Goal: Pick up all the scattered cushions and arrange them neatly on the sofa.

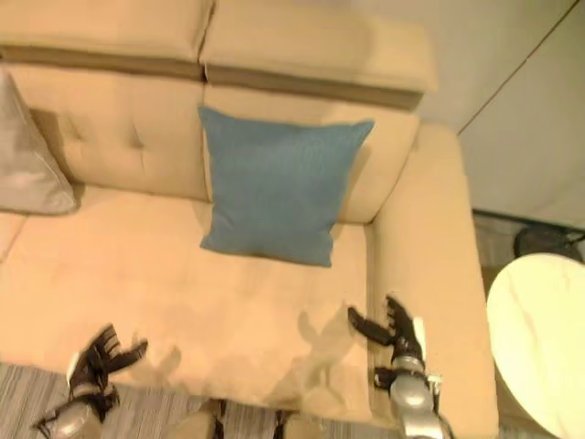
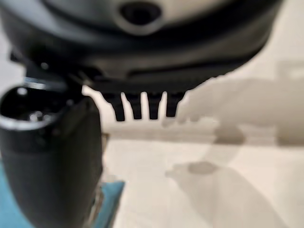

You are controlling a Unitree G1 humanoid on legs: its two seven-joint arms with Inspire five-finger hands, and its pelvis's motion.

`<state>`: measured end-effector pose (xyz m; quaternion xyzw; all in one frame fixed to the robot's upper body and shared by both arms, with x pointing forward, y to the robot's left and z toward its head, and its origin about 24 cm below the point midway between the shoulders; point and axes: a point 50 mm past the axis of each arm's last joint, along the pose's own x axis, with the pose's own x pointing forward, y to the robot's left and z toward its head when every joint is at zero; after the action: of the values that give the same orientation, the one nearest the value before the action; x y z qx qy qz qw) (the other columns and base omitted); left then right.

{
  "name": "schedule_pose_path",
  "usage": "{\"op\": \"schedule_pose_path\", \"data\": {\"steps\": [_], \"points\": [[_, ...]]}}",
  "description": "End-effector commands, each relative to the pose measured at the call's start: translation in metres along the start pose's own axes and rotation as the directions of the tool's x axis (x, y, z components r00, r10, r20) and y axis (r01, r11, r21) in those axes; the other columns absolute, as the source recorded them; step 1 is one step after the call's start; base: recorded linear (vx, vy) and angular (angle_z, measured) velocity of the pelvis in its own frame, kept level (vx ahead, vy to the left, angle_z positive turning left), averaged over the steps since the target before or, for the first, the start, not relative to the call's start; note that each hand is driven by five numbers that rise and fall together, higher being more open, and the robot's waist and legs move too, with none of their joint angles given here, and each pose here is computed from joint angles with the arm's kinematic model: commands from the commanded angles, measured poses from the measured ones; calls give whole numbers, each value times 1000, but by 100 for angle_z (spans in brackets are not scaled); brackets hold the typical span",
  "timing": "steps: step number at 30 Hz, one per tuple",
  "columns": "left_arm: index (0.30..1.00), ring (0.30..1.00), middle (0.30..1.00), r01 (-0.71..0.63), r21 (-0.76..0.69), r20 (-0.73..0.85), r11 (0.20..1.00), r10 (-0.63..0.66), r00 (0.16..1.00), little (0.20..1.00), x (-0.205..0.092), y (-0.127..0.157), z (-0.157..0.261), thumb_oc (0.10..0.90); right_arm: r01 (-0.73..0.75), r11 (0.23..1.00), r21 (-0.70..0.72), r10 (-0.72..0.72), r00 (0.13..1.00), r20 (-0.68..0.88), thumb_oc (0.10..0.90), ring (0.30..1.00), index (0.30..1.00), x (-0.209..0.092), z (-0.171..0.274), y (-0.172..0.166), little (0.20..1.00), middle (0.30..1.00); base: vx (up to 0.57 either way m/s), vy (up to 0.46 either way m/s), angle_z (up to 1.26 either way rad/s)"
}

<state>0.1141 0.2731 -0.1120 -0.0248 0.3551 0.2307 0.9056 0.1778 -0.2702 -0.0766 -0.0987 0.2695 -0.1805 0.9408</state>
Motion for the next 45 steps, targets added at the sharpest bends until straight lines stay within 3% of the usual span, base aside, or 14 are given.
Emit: {"op": "schedule_pose_path", "data": {"steps": [1, 2, 8, 19, 36, 40, 45], "points": [[900, 900, 900, 46, 106, 42, 993, -51, 998, 900, 4, -1, 9, 800, -23, 1000, -8, 24, 996, 89, 800, 900, 900, 3, 14, -7, 900, 900, 25, 33, -3], [900, 900, 900, 65, 172, -61, 983, -55, 997, 900, 0, -1, -15, 800, -49, 999, -16, 49, 999, -4, 800, 900, 900, -3, -9, 0, 900, 900, 39, 38, -1], [900, 900, 900, 74, 280, -270, 957, 5, 963, 900, -11, 8, -61, 800, -100, 994, -33, 90, 969, -229, 800, 900, 900, -19, -61, 11, 900, 900, 46, 20, -5], [900, 900, 900, 91, 360, -270, 929, 10, 963, 900, -4, 8, -53, 800, -137, 980, -144, 65, 905, -420, 800, 900, 900, -32, -97, 7, 900, 900, 12, 48, -13], [900, 900, 900, 55, 415, -220, 908, 42, 975, 900, 10, 9, -32, 800, -156, 969, -190, 72, 918, -389, 800, 900, 900, -19, -82, 16, 900, 900, -284, -2, -10], [900, 900, 900, 87, 417, -140, 905, -31, 990, 900, 24, -21, -7, 800, -115, 959, -261, 15, 933, -359, 800, 900, 900, -8, -72, 1, 900, 900, -581, -237, 38], [900, 900, 900, 104, 417, -170, 903, -35, 985, 900, 21, -24, -14, 800, -113, 962, -248, -2, 907, -420, 800, 900, 900, -18, -86, -2, 900, 900, -226, -31, 43]]}}
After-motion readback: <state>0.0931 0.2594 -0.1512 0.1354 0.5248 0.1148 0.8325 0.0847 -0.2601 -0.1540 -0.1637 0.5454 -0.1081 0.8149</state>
